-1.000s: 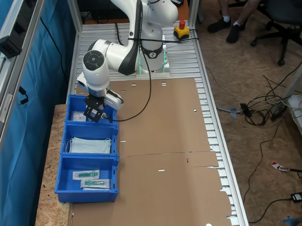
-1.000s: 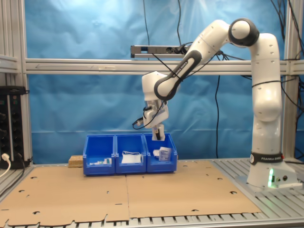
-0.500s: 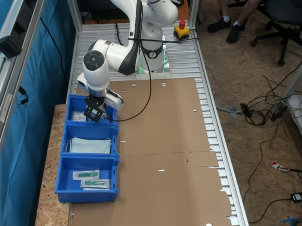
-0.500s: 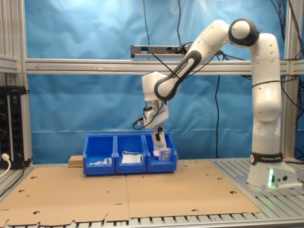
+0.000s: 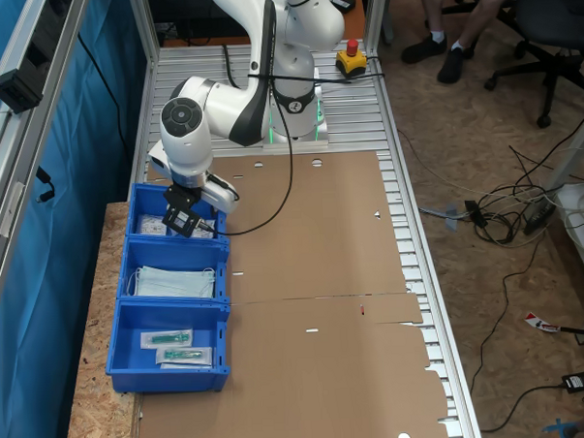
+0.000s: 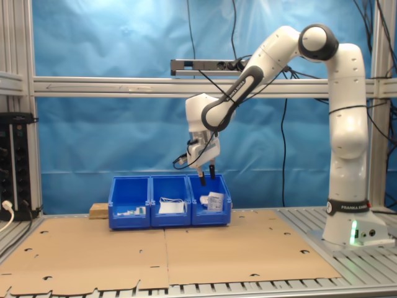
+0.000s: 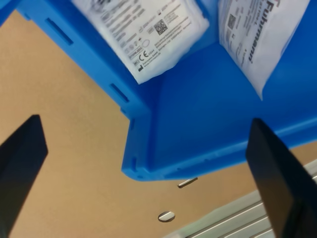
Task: Pick and place sorting task of medical equipment.
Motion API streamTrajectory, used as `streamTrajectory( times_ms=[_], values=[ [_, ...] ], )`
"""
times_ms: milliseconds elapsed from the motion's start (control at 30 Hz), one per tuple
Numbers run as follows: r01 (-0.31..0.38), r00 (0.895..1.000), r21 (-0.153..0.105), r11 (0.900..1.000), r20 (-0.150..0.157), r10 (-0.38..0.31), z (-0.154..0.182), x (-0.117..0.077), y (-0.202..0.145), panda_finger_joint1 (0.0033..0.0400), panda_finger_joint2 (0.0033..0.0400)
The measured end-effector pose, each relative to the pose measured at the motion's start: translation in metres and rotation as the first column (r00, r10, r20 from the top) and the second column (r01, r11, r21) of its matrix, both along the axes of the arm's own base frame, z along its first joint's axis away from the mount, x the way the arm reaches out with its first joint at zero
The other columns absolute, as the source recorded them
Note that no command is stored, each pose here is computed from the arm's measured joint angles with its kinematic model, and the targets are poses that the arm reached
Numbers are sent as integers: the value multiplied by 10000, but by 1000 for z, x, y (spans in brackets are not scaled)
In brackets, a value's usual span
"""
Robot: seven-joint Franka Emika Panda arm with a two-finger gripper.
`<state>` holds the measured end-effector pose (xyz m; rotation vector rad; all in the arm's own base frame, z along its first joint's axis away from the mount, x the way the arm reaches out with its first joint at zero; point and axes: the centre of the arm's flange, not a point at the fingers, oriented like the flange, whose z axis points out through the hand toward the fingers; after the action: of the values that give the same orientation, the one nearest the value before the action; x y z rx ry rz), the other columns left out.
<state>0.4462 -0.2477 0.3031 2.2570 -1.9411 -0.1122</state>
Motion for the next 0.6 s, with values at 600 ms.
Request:
streamTrajectory(
  times_ms=[600],
  values=[
    [-801, 9938, -343, 9962, 748, 824, 33, 42, 27, 399, 399]
  ],
)
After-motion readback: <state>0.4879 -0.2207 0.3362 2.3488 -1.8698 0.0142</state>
